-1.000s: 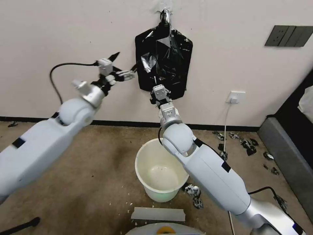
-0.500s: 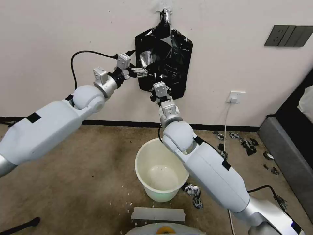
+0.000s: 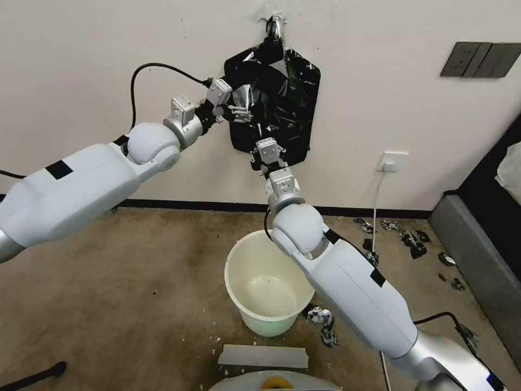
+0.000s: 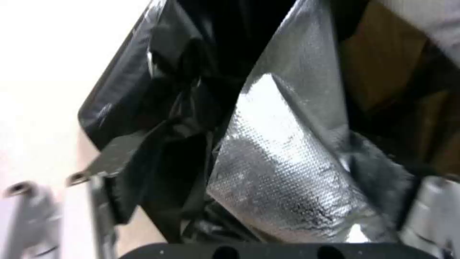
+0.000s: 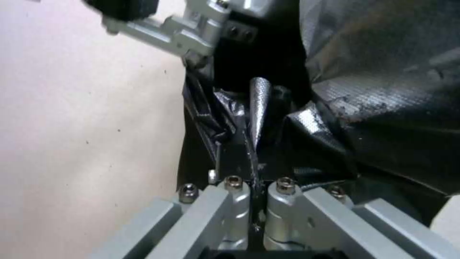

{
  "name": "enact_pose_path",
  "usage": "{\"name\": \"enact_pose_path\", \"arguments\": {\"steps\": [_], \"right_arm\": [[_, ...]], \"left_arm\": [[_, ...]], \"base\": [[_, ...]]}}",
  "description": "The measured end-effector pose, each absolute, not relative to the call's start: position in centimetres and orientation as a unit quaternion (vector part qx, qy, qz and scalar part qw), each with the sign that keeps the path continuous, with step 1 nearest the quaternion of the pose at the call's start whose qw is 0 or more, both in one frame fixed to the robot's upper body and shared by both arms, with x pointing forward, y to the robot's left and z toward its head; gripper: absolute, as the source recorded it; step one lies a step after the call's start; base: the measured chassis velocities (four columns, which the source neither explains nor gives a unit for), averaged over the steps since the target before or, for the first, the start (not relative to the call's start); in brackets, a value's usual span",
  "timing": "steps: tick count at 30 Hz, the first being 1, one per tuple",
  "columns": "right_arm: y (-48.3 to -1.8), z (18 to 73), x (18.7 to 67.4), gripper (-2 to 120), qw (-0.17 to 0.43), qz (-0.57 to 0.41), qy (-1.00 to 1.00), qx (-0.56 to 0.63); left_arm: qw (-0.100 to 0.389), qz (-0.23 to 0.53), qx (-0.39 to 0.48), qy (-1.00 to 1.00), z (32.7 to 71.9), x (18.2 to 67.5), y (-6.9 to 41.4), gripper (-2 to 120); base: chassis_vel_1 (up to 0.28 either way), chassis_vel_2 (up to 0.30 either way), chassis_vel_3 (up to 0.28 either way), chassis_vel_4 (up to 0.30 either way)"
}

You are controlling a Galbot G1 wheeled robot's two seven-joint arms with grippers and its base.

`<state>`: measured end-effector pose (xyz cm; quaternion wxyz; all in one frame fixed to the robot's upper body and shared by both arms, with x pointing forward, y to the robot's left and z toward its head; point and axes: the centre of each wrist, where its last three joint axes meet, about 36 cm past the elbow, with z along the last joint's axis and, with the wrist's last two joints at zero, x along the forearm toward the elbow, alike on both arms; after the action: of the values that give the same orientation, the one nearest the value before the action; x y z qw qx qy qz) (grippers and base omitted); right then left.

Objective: Place a trash bag onto the trash bin.

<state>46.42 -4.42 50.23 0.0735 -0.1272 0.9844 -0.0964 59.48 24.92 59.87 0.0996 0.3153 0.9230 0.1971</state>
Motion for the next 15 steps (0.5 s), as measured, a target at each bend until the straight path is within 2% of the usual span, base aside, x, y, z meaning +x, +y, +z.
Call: {"name": "enact_pose_path", "arguments": {"steps": [2,4,6,7,10,11,13,14,15], "right_arm": [[-4.54,50.24,46.48,0,0.075,-0.096,0.985,-0.126],[-4.54,50.24,46.48,0,0.075,-0.096,0.985,-0.126],[-4.49,50.20,46.48,0,0.074,-0.095,0.985,-0.126],[-4.49,50.20,46.48,0,0.074,-0.095,0.985,-0.126],[-4.38,50.15,46.48,0,0.074,-0.094,0.985,-0.126],[-4.38,50.15,46.48,0,0.074,-0.094,0.985,-0.126],[-4.45,50.08,46.50,0,0.074,-0.095,0.985,-0.125],[-4.45,50.08,46.50,0,0.074,-0.095,0.985,-0.125],[-4.54,50.03,46.51,0,0.073,-0.095,0.985,-0.124]], "left_arm": [[0.102,0.186,0.310,0.927,59.69,59.30,24.69,69],[0.102,0.186,0.310,0.927,59.69,59.30,24.69,69],[0.105,0.180,0.309,0.928,59.63,59.27,24.41,55],[0.105,0.180,0.309,0.928,59.63,59.27,24.41,55],[0.106,0.175,0.309,0.929,59.50,59.35,24.03,40],[0.106,0.175,0.309,0.929,59.50,59.35,24.03,40],[0.106,0.173,0.308,0.930,59.45,59.44,23.96,30],[0.106,0.173,0.308,0.930,59.45,59.44,23.96,30],[0.107,0.170,0.306,0.931,59.40,59.45,23.94,23]], "base": [[0.000,0.000,0.000,0.000],[0.000,0.000,0.000,0.000],[0.000,0.000,0.000,0.000],[0.000,0.000,0.000,0.000],[0.000,0.000,0.000,0.000],[0.000,0.000,0.000,0.000],[0.000,0.000,0.000,0.000],[0.000,0.000,0.000,0.000],[0.000,0.000,0.000,0.000]]}}
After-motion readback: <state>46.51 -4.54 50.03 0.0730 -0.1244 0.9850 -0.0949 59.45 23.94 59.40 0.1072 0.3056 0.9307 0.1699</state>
